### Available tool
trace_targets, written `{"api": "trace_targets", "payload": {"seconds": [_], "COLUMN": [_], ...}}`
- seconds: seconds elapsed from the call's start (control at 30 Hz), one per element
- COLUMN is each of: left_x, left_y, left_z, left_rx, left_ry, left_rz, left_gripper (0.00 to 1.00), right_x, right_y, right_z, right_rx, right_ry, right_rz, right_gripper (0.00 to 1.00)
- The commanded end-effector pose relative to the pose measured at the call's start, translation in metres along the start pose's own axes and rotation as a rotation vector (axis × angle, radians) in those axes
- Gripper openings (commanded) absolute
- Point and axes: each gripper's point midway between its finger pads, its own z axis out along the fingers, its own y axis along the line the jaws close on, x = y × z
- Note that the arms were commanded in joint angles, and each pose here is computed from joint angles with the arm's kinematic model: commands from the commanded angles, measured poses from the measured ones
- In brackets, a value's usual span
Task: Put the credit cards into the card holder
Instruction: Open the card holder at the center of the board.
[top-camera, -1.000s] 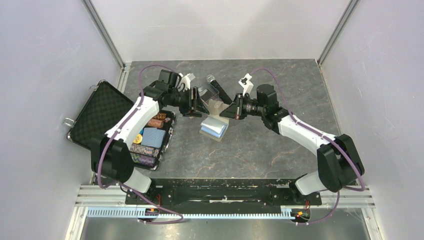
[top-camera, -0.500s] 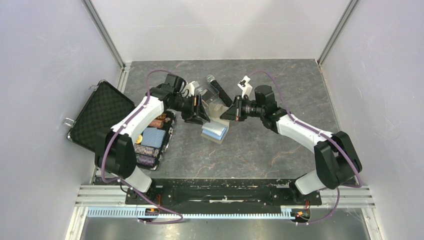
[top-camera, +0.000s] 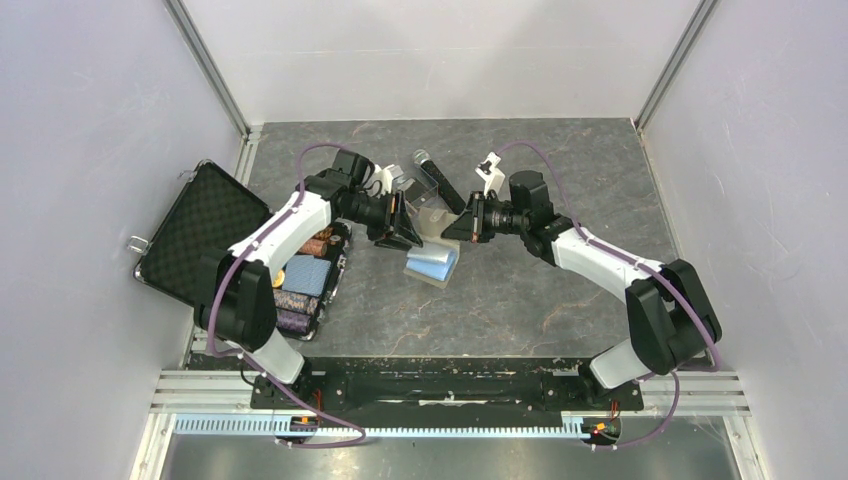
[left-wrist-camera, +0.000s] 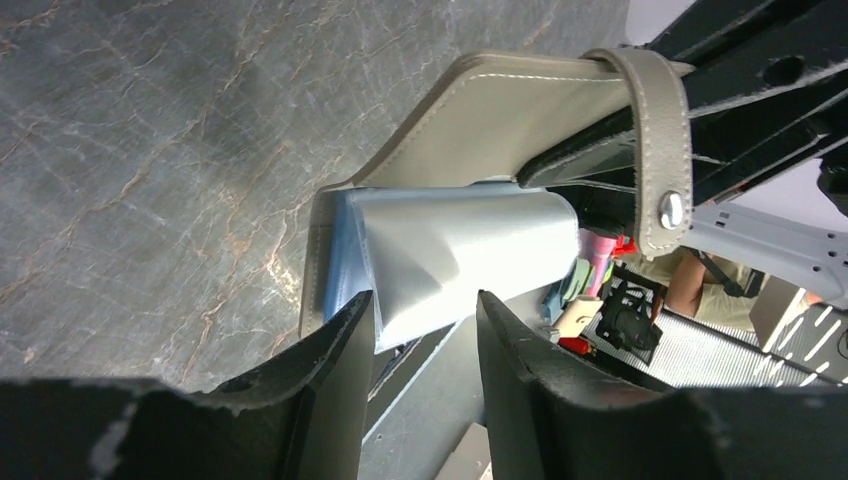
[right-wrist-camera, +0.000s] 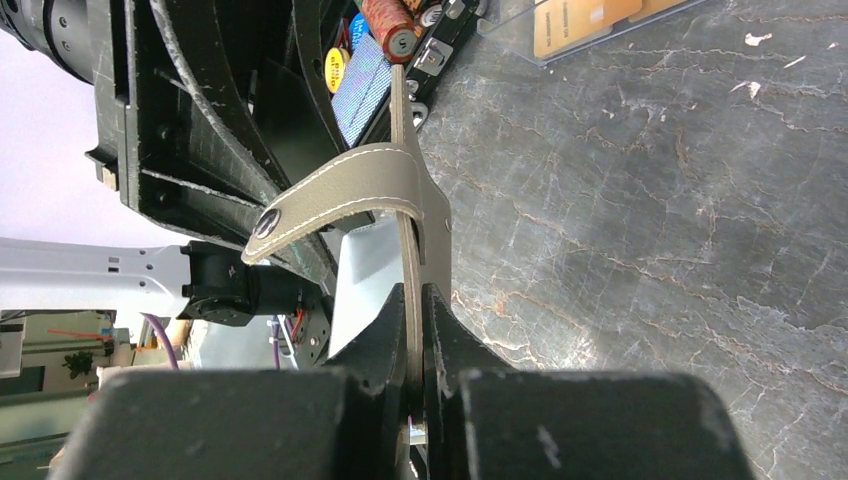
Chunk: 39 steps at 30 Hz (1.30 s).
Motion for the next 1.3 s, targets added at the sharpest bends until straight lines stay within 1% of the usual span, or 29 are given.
{"api": "trace_targets", "payload": {"seconds": [0.0, 0.17, 0.3, 0.5, 0.67, 0.8, 0.87, 0.97, 1.07, 1.17, 1.27], "left_x": [-0.007, -0.021, -0.032, -0.044, -0.051, -0.053, -0.052, -0.047, -0.042, -0.038, -0.038], "left_y": [-0.024, -0.038, -0.045, -0.045, -0.045, -0.049, -0.047, -0.039, -0.028, -0.014, -0.003], "left_z": [-0.003, -0.006, -0.005, -0.002, -0.005, -0.008, -0.007, -0.005, -0.003, -0.002, -0.001], "left_rx": [0.126, 0.201, 0.245, 0.269, 0.267, 0.283, 0.279, 0.245, 0.191, 0.118, 0.062], "left_ry": [-0.024, -0.064, -0.111, -0.167, -0.229, -0.267, -0.271, -0.266, -0.257, -0.252, -0.251], "left_rz": [0.05, 0.033, 0.018, -0.01, 0.004, 0.025, 0.037, 0.057, 0.081, 0.107, 0.122], "left_gripper": [0.48, 0.49, 0.53, 0.58, 0.64, 0.64, 0.61, 0.53, 0.5, 0.52, 0.61], "right_x": [-0.016, -0.009, -0.006, -0.003, -0.003, -0.004, -0.005, -0.008, -0.01, -0.011, -0.013], "right_y": [0.01, 0.008, 0.01, 0.014, 0.02, 0.022, 0.023, 0.025, 0.029, 0.033, 0.037], "right_z": [0.001, 0.001, 0.0, -0.001, -0.002, -0.002, -0.002, -0.003, -0.004, -0.004, -0.004], "right_rx": [-0.035, -0.04, -0.051, -0.057, -0.086, -0.094, -0.097, -0.108, -0.124, -0.149, -0.164], "right_ry": [-0.029, -0.014, -0.003, 0.002, 0.003, 0.003, 0.003, -0.001, -0.005, -0.001, 0.002], "right_rz": [-0.044, -0.027, 0.003, 0.079, 0.156, 0.194, 0.207, 0.223, 0.235, 0.241, 0.237], "right_gripper": [0.0, 0.0, 0.0, 0.0, 0.0, 0.0, 0.0, 0.0, 0.0, 0.0, 0.0]}}
